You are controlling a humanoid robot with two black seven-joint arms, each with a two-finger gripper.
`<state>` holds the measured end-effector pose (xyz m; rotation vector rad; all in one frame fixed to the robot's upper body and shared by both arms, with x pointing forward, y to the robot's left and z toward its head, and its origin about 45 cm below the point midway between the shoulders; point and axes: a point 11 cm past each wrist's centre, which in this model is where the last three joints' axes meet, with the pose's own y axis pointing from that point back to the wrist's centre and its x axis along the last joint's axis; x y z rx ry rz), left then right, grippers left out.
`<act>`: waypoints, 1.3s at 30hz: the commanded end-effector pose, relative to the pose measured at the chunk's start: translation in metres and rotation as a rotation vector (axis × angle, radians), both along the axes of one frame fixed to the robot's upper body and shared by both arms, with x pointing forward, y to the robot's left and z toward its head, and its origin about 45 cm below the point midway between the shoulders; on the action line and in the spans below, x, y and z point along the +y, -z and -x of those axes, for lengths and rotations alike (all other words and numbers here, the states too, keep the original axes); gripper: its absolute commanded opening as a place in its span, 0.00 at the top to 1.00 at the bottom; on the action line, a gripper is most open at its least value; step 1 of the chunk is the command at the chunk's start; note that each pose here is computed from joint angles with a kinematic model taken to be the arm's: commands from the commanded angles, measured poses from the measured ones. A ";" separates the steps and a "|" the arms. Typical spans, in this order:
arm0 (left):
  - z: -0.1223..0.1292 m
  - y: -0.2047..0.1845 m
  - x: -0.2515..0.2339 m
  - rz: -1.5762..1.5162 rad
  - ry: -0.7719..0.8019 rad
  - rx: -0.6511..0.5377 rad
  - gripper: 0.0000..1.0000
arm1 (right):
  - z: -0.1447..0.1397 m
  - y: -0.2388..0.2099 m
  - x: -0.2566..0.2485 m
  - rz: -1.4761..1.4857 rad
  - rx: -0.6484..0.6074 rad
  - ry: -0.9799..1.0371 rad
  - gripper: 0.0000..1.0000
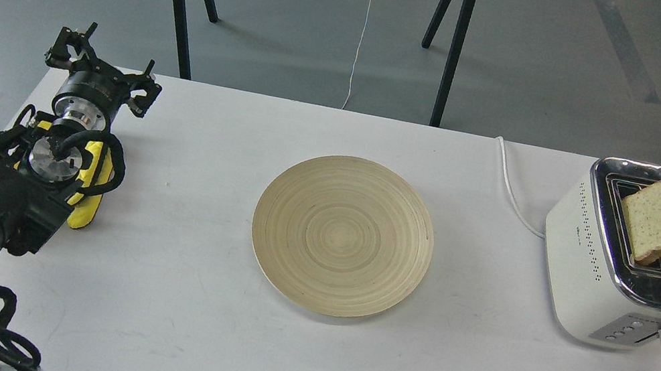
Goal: Put bread in toaster with right arm
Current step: 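Carry the bread slice over the toaster slot with the right gripper, then lower the bread slice into the toaster slot and release it, then raise the open right gripper up from the toaster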
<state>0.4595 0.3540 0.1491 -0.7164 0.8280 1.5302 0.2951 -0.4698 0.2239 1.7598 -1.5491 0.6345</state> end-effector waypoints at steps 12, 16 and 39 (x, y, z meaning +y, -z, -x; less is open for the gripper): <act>0.000 0.000 0.000 0.000 0.000 0.000 0.00 | -0.012 0.002 0.029 -0.071 -0.025 -0.044 0.04; 0.000 0.000 0.000 0.000 0.000 0.000 0.00 | -0.018 -0.006 0.032 -0.072 -0.049 -0.052 0.04; 0.000 0.000 0.000 0.000 0.000 0.000 0.00 | -0.081 -0.082 0.080 -0.574 -0.342 0.065 0.03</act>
